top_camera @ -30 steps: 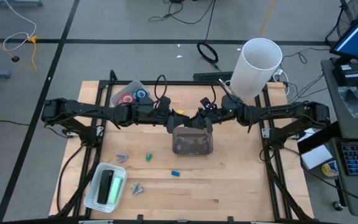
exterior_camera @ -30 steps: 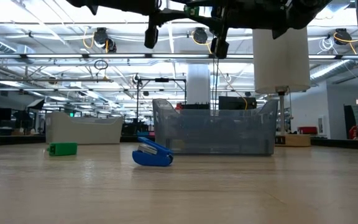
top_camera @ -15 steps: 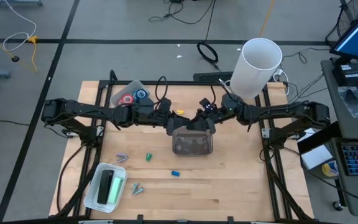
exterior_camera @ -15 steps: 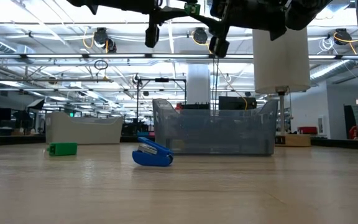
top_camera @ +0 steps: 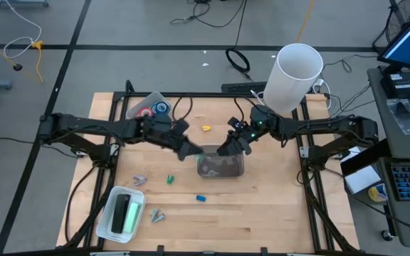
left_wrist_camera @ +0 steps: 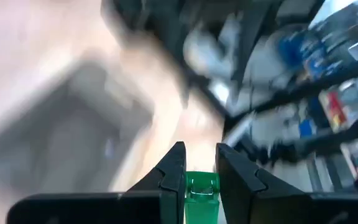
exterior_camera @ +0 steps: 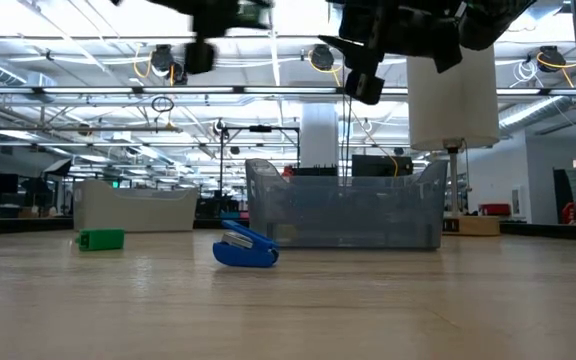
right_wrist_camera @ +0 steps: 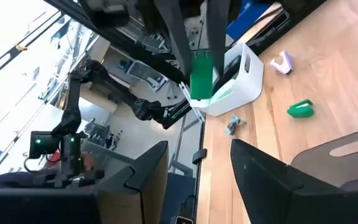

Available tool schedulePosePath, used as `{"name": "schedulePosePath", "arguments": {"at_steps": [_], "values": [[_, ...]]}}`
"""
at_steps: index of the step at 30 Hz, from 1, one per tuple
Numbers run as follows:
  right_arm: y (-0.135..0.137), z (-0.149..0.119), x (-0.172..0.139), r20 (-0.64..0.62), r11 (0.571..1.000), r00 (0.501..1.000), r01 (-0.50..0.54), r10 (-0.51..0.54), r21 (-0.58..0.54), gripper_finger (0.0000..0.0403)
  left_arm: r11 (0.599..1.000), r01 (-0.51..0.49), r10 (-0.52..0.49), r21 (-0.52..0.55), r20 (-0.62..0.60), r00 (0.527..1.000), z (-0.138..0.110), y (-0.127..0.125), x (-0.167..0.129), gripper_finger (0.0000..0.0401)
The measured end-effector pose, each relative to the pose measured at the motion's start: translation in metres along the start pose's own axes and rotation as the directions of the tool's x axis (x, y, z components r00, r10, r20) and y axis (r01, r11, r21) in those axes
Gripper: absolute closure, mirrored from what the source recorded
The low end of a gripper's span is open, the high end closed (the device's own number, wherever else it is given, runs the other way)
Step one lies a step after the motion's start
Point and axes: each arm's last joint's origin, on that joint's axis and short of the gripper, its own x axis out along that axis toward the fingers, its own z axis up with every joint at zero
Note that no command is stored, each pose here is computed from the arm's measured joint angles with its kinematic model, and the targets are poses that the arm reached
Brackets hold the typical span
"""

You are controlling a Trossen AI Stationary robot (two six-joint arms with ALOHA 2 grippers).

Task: Pick and place Stapler, Stapler remover, tape
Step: Put the small dark green stapler into the white bin

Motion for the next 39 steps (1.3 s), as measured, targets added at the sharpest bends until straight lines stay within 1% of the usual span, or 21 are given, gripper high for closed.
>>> {"name": "schedulePosePath", "arguments": {"at_steps": [2, 3, 4, 7, 8, 11, 12, 13, 18, 23, 24, 26, 27, 29, 32, 33, 36, 37, 39], "values": [[0.0, 0.0, 0.0, 0.001, 1.0, 1.0, -0.001, 0.001, 0.0, 0.0233, 0.995, -0.046, 0.036, -0.083, -0.117, 0.992, -0.015, -0.002, -0.01, 0.0338], [0.0, 0.0, 0.0, 0.001, 1.0, 1.0, -0.002, 0.002, -0.001, 0.0232, 0.99, -0.057, 0.036, -0.126, -0.159, 0.987, -0.021, -0.005, -0.012, 0.0338], [0.0, 0.0, 0.0, 0.0, 1.0, 1.0, -0.002, 0.002, 0.0, 0.0232, 0.981, -0.089, 0.052, -0.17, -0.211, 0.976, -0.028, -0.008, -0.016, 0.0338], [0.0, 0.0, 0.0, 0.0, 1.0, 1.0, 0.001, -0.001, -0.002, 0.0233, 0.931, -0.27, 0.161, -0.247, -0.386, 0.909, -0.059, -0.01, -0.03, 0.0338], [0.0, 0.0, 0.0, 0.0, 1.0, 1.0, 0.002, -0.002, -0.004, 0.0233, 0.916, -0.307, 0.183, -0.258, -0.414, 0.892, -0.066, -0.012, -0.032, 0.0338], [0.0, 0.0, 0.0, 0.004, 1.0, 1.0, 0.004, -0.004, -0.007, 0.0233, 0.842, -0.481, 0.308, -0.244, -0.515, 0.8, -0.092, -0.013, -0.045, 0.0338], [0.0, 0.0, 0.0, 0.005, 1.0, 1.0, 0.004, -0.004, -0.008, 0.0233, 0.825, -0.512, 0.334, -0.238, -0.525, 0.782, -0.098, -0.014, -0.048, 0.0338], [0.0, 0.0, 0.0, 0.006, 1.0, 1.0, 0.003, -0.003, -0.009, 0.0233, 0.819, -0.522, 0.344, -0.237, -0.526, 0.778, -0.103, -0.017, -0.049, 0.0338], [0.0, 0.0, 0.0, 0.009, 1.0, 1.0, 0.001, -0.001, -0.011, 0.0234, 0.744, -0.638, 0.46, -0.198, -0.541, 0.704, -0.129, -0.023, -0.064, 0.0338], [0.0, 0.0, 0.0, 0.009, 1.0, 1.0, 0.002, -0.002, -0.013, 0.0233, 0.59, -0.786, 0.577, -0.184, -0.585, 0.57, -0.154, -0.021, -0.083, 0.0338], [0.0, 0.0, 0.0, 0.009, 1.0, 1.0, 0.002, -0.002, -0.013, 0.0234, 0.572, -0.799, 0.582, -0.185, -0.594, 0.555, -0.159, -0.02, -0.085, 0.0338], [0.0, 0.0, 0.0, 0.009, 1.0, 1.0, 0.002, -0.002, -0.013, 0.0234, 0.549, -0.815, 0.579, -0.184, -0.62, 0.529, -0.17, -0.019, -0.087, 0.0338], [0.0, 0.0, 0.0, 0.009, 1.0, 1.0, 0.002, -0.002, -0.013, 0.0235, 0.529, -0.826, 0.574, -0.196, -0.634, 0.518, -0.175, -0.018, -0.088, 0.0338], [0.0, 0.0, 0.0, 0.009, 1.0, 1.0, 0.002, -0.002, -0.013, 0.0235, 0.477, -0.847, 0.575, -0.233, -0.646, 0.502, -0.183, -0.015, -0.089, 0.0338], [0.0, 0.0, 0.0, 0.011, 1.0, 1.0, 0.003, -0.003, -0.003, 0.0235, 0.399, -0.855, 0.554, -0.33, -0.657, 0.512, -0.193, -0.015, -0.089, 0.0338], [0.0, 0.0, 0.0, 0.011, 1.0, 1.0, 0.004, -0.004, 0.002, 0.0236, 0.366, -0.856, 0.549, -0.364, -0.659, 0.515, -0.196, -0.015, -0.089, 0.0338], [0.0, 0.0, 0.0, 0.011, 1.0, 1.0, 0.004, -0.004, 0.005, 0.0236, 0.241, -0.846, 0.544, -0.476, -0.655, 0.524, -0.201, -0.014, -0.089, 0.0338], [0.0, 0.0, 0.0, 0.011, 1.0, 1.0, 0.004, -0.004, 0.005, 0.0236, 0.221, -0.842, 0.547, -0.492, -0.653, 0.525, -0.202, -0.014, -0.09, 0.0338], [0.0, 0.0, 0.0, 0.012, 1.0, 1.0, 0.005, -0.005, 0.005, 0.0236, 0.206, -0.839, 0.549, -0.504, -0.65, 0.526, -0.199, -0.013, -0.088, 0.0338]]}}
